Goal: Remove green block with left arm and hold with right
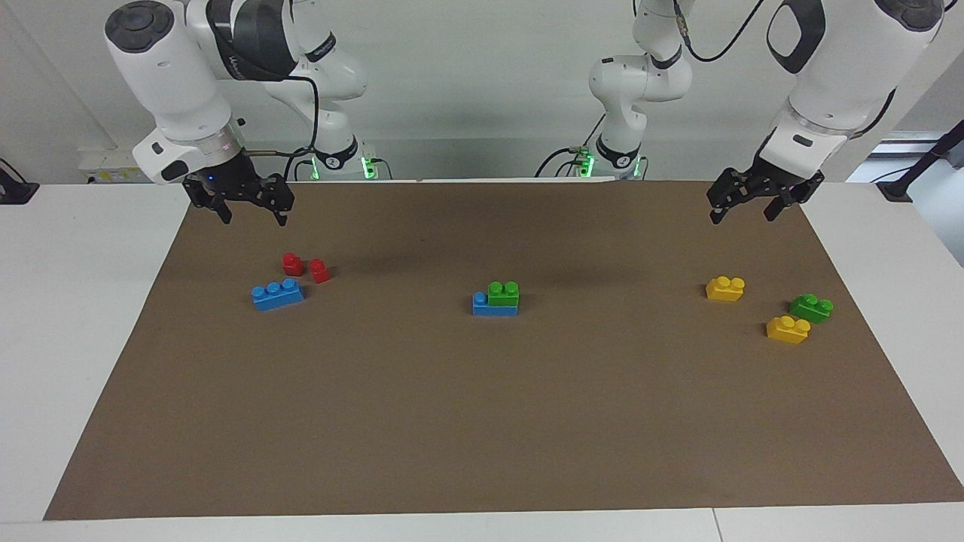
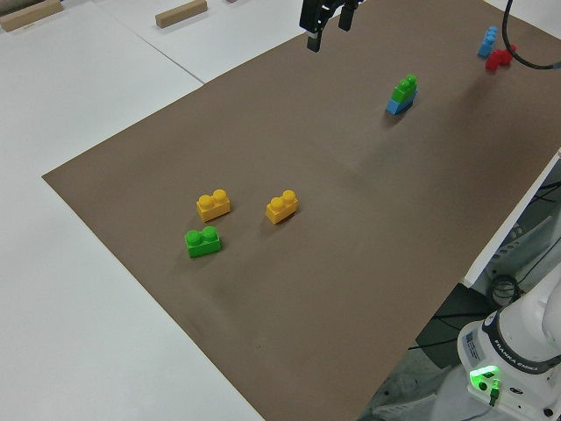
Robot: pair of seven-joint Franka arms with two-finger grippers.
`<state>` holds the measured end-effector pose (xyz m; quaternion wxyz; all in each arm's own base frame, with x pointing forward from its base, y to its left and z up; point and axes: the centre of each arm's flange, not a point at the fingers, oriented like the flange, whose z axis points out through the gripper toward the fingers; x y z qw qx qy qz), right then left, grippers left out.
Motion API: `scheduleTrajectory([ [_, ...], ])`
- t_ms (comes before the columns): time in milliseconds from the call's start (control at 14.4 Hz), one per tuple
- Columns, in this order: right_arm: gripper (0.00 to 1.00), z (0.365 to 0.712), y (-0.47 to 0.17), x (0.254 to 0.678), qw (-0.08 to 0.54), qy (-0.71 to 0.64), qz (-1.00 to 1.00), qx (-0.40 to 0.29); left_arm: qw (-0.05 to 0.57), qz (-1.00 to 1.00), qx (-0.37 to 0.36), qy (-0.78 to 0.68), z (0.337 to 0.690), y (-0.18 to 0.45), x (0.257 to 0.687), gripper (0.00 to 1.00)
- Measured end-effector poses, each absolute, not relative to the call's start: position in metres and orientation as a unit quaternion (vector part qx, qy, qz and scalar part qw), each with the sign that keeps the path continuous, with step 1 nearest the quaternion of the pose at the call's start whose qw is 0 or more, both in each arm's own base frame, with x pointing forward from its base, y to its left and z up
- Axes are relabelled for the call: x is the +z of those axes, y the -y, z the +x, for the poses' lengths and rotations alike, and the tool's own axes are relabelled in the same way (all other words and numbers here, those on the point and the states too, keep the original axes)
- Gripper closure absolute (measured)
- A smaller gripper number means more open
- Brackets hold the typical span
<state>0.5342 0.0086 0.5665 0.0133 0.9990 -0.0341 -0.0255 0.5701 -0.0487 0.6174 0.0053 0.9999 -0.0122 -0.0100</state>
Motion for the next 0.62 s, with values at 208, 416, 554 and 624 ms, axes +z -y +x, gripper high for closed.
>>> scheduleTrajectory([
  [208, 0.0, 0.535, -0.004, 0.567, 0.013, 0.038, 0.999, -0.022, 0.005, 1.0, -0.019, 0.014, 0.566, 0.05, 0.61, 0.0],
  [416, 0.0, 0.539, -0.002, 0.562, 0.012, 0.08, 0.997, -0.004, 0.005, 0.999, -0.028, 0.016, 0.558, 0.053, 0.602, 0.0],
  [554, 0.0, 0.542, -0.01, 0.551, 0.002, 0.159, 0.987, 0.002, 0.005, 0.999, -0.029, 0.012, 0.553, 0.06, 0.597, 0.0],
  [624, 0.01, 0.543, -0.018, 0.545, -0.007, 0.204, 0.979, 0.002, 0.006, 1.0, -0.025, 0.003, 0.55, 0.067, 0.594, 0.0],
])
